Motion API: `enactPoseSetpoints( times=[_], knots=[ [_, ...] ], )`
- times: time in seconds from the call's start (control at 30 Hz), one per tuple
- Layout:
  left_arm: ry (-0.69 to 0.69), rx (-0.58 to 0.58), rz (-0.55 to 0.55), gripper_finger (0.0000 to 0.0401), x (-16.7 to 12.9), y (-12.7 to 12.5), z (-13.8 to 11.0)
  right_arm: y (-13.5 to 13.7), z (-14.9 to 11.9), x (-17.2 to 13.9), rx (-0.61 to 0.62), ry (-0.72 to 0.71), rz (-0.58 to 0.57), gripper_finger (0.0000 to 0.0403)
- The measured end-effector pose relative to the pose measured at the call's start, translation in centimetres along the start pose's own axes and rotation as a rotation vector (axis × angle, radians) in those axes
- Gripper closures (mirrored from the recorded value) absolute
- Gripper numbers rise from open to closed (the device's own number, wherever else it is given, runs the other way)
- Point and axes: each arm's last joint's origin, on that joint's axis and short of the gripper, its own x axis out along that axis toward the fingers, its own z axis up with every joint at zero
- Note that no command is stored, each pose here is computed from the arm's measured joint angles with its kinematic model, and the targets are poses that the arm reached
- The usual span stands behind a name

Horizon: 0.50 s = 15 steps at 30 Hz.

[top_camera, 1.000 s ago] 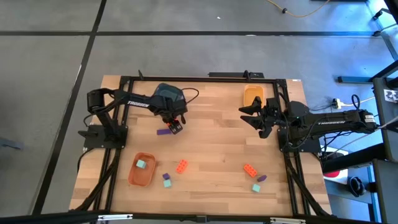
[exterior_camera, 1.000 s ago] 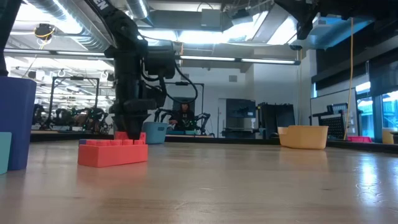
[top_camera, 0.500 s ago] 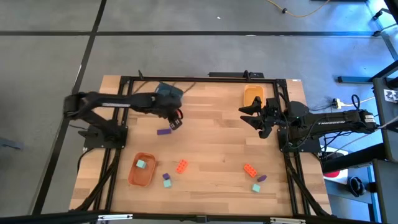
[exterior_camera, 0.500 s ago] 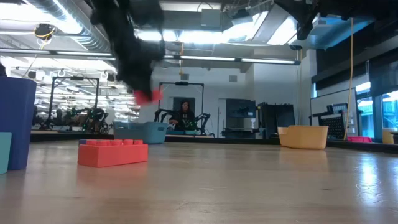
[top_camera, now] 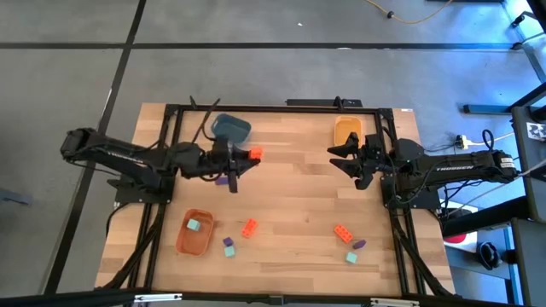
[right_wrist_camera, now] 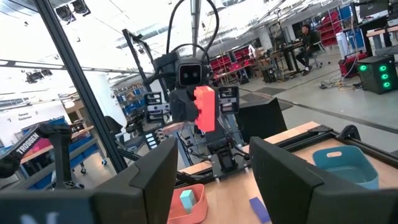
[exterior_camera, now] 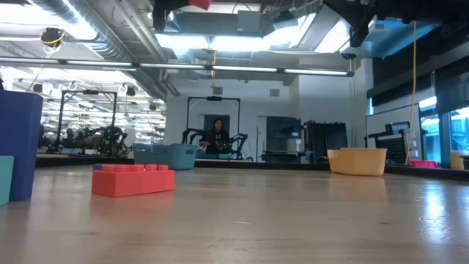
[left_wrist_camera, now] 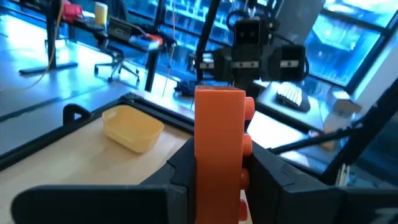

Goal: Sort & place blocks by color
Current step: Put the top orange game piece into the blue bin

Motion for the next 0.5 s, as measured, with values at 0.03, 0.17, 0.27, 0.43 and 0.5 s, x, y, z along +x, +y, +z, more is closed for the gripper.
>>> enactPoseSetpoints(
  times=[0.03, 0.17, 0.27, 0.43, 0.5],
  knots=[
    [-0.002, 0.0, 0.004, 0.0319, -0.03, 0.03, -0.19, -0.01, 0.0, 0.0, 0.0, 0.0, 0.0, 0.02],
    [-0.012, -0.003, 0.013, 0.0319, 0.0, 0.19, -0.15, 0.0, 0.0, 0.0, 0.0, 0.0, 0.0, 0.02],
    [-0.011, -0.002, 0.015, 0.0318, 0.14, 0.51, -0.07, 0.0, 0.0, 0.0, 0.0, 0.0, 0.0, 0.02],
    [-0.015, -0.001, 0.017, 0.0318, 0.17, 0.82, 0.14, 0.0, 0.0, 0.0, 0.0, 0.0, 0.0, 0.02],
    [-0.013, -0.003, -0.001, 0.0319, 0.21, 0.92, 0.25, -0.01, 0.0, 0.0, 0.0, 0.0, 0.0, 0.02]
  ],
)
